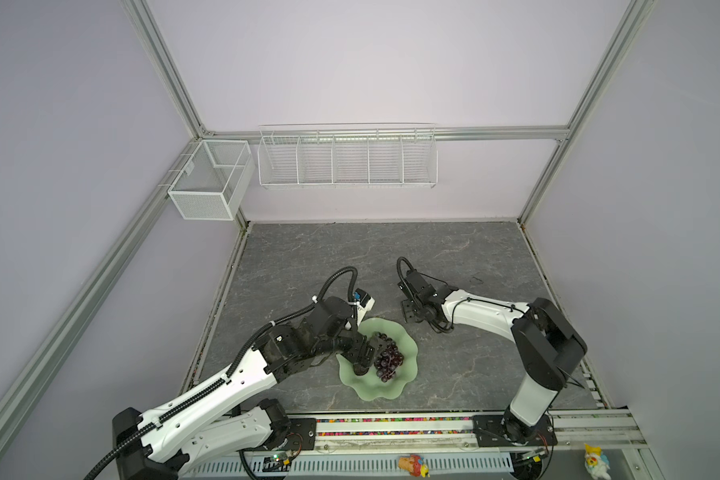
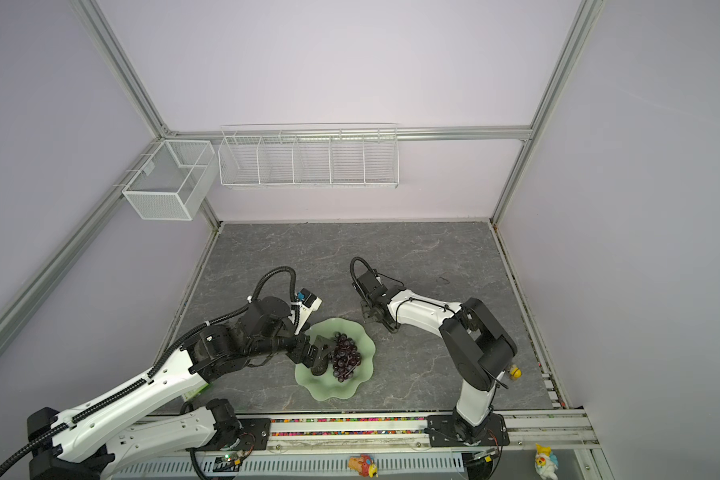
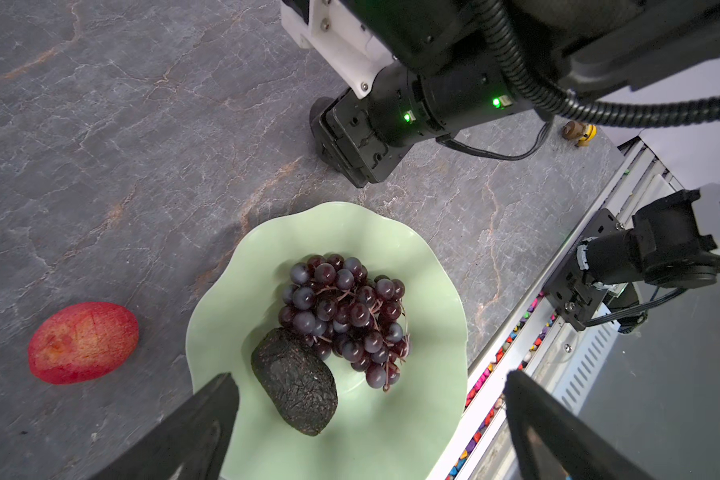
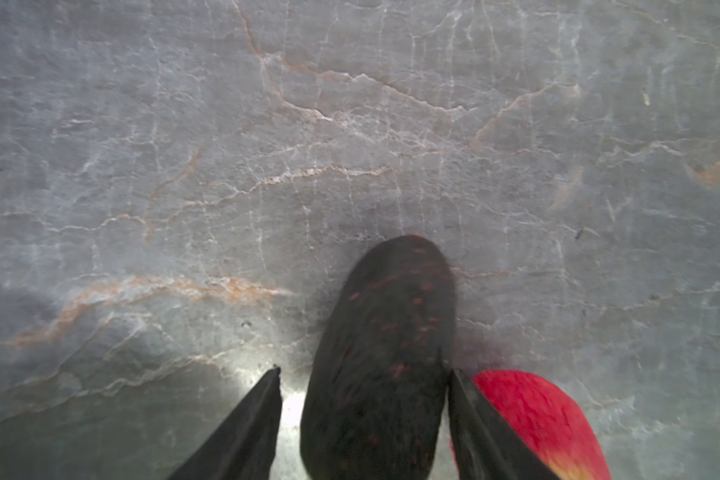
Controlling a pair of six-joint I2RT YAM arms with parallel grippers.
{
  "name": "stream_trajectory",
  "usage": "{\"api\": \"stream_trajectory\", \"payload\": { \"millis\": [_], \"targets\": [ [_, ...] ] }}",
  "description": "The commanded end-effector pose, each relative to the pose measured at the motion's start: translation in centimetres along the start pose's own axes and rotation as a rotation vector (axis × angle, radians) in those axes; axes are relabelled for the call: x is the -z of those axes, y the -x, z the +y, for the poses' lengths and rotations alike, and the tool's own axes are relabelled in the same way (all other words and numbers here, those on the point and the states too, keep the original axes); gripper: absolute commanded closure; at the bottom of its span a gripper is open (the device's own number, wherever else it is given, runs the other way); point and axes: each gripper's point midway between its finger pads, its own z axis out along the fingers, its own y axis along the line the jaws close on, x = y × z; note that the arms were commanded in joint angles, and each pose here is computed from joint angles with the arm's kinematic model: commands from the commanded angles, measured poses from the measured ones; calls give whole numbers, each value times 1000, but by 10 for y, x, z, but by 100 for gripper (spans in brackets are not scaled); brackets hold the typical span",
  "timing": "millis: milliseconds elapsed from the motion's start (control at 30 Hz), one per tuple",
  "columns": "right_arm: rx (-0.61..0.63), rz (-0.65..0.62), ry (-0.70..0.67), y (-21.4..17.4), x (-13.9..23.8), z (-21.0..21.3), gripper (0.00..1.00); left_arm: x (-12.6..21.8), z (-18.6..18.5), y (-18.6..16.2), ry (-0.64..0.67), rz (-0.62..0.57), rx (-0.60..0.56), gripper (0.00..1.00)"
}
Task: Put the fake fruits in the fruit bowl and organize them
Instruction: 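Grasp the other avocado with the right gripper and lift it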
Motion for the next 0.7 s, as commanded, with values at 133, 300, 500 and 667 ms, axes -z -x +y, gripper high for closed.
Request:
{"api": "stream_trajectory", "payload": {
  "millis": [133,300,500,667],
  "targets": [
    [-9,20,15,6,-13,4,50,5,4,0,22,-22,-18,1],
    [19,-80,117,29,17,17,61,16,14,-3,76,-28,7,1],
    [90,-272,265,30,100,31,63,51,27,-14,172,7,213,1],
    [334,-313,702,-14,178,99,62,67,34,-42,220,115,274,1]
  ]
}}
